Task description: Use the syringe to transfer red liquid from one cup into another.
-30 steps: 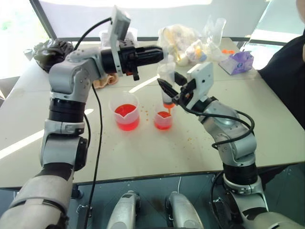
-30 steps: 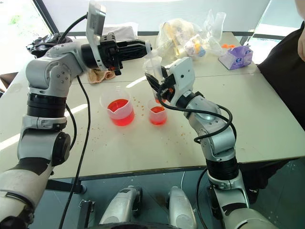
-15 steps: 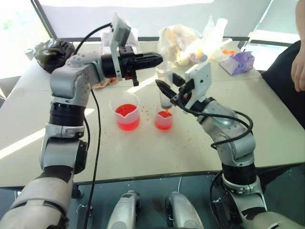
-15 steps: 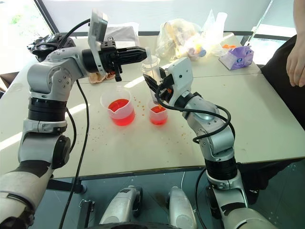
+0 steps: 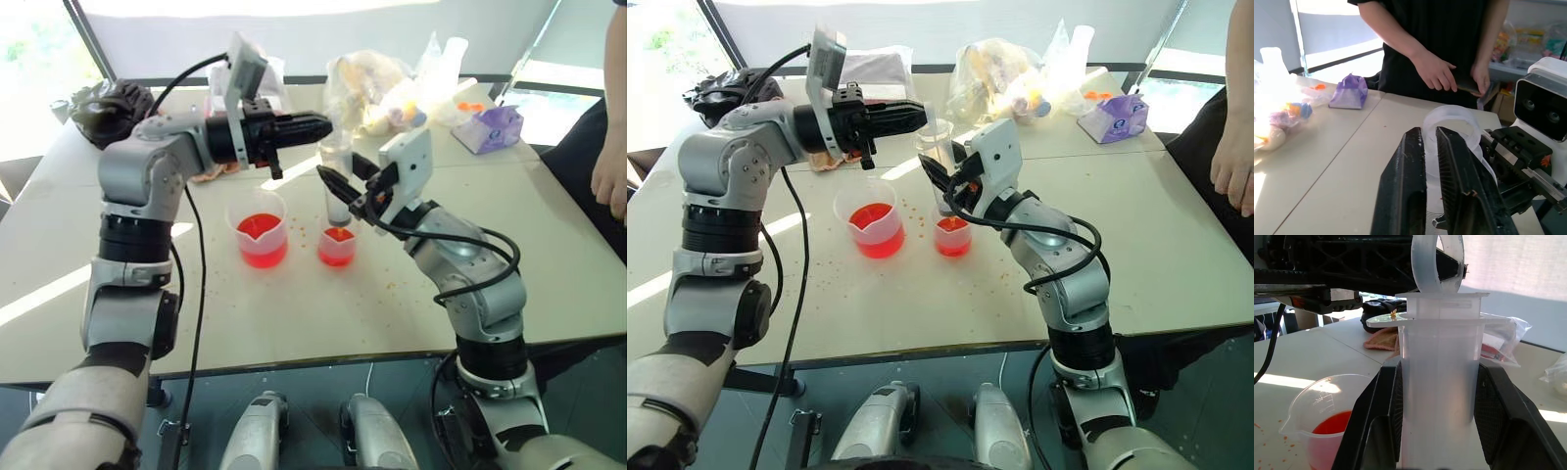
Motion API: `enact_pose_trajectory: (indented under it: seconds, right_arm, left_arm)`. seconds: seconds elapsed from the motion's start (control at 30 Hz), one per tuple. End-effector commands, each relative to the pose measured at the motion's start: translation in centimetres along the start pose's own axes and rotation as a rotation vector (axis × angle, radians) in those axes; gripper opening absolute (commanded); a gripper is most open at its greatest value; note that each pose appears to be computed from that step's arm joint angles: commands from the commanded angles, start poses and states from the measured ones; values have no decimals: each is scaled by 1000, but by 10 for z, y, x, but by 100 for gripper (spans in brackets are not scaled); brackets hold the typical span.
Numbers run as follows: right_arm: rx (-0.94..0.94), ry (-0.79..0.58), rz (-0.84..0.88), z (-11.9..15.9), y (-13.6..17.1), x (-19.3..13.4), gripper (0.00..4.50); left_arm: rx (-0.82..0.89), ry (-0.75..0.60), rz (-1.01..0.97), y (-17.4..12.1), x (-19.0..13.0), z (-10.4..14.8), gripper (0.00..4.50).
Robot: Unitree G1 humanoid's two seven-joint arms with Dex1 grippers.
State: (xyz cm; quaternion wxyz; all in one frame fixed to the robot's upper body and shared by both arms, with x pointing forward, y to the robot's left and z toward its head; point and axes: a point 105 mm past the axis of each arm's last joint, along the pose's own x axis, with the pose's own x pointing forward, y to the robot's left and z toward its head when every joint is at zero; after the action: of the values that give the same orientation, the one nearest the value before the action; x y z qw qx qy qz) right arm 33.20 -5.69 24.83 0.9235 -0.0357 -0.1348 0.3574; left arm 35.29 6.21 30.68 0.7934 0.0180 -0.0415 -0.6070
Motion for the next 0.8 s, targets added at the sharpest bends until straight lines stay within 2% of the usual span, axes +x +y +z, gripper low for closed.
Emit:
enact_pose_trajectory:
  seconds: [0.03,0.07,0.27,0.43,0.57,0.7,0.8]
  right_arm:
    - [-60,-142,17,40,4,-2,139]
    - [-60,-143,19,41,4,-2,139]
    - [-68,-144,24,43,2,-2,139]
    - [-19,-171,4,63,-7,2,139]
    - [59,-160,-58,82,-28,9,139]
    - [169,50,-214,73,-74,17,139]
    - [234,215,-249,62,-89,17,139]
  left_arm:
    - [52,1,-28,-10,-1,10,152]
    - [60,-3,-18,-10,-6,12,171]
    - [66,-26,49,-3,-27,21,171]
    - [95,-20,238,8,-85,30,171]
    - [93,-9,302,3,-108,27,171]
    - [76,-6,295,-14,-111,16,171]
    - [55,-11,292,-22,-112,8,171]
